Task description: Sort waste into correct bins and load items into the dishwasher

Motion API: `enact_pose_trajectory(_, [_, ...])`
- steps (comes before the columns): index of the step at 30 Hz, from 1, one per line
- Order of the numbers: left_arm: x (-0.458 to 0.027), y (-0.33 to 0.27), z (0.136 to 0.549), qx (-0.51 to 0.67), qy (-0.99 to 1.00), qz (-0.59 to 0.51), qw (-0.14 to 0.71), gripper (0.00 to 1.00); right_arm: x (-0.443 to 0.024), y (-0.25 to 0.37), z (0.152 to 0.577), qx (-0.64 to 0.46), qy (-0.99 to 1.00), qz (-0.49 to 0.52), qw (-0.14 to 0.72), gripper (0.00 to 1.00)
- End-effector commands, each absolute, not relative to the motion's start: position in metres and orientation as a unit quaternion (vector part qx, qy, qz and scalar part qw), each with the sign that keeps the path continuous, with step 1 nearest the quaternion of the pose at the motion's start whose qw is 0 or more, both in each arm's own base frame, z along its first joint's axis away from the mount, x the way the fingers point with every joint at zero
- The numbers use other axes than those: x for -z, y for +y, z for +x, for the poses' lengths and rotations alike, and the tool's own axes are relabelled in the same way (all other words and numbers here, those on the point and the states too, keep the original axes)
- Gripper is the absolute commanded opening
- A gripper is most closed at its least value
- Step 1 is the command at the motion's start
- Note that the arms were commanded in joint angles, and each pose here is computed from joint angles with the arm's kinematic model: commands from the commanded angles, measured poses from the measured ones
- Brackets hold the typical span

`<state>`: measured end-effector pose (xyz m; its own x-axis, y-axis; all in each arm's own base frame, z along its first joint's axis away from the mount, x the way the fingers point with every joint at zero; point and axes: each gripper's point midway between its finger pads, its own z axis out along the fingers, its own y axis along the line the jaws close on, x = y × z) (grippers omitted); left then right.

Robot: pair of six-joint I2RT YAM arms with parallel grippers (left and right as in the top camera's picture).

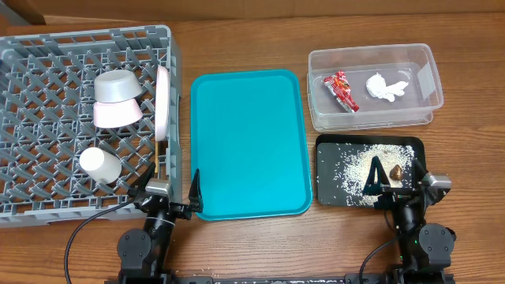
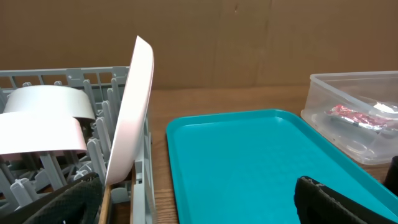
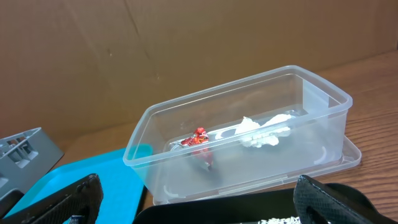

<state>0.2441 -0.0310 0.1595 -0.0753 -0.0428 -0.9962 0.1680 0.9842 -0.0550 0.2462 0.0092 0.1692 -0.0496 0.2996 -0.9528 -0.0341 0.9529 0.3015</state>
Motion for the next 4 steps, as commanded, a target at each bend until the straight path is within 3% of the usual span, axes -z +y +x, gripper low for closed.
enact_pose_trajectory(1, [-0.1590, -0.0306, 0.2440, 0.068, 0.728, 0.050, 0.681, 1.00, -0.1701, 0.0062, 0.2462, -0.117, 0.710, 0.098, 0.688, 1.00])
enact_pose_trajectory(4, [-0.1590, -0.0306, 0.2440, 0.068, 0.728, 0.050, 0.681, 1.00, -0.1701, 0.0062, 0.2462, -0.117, 0.710, 0.098, 0.688, 1.00])
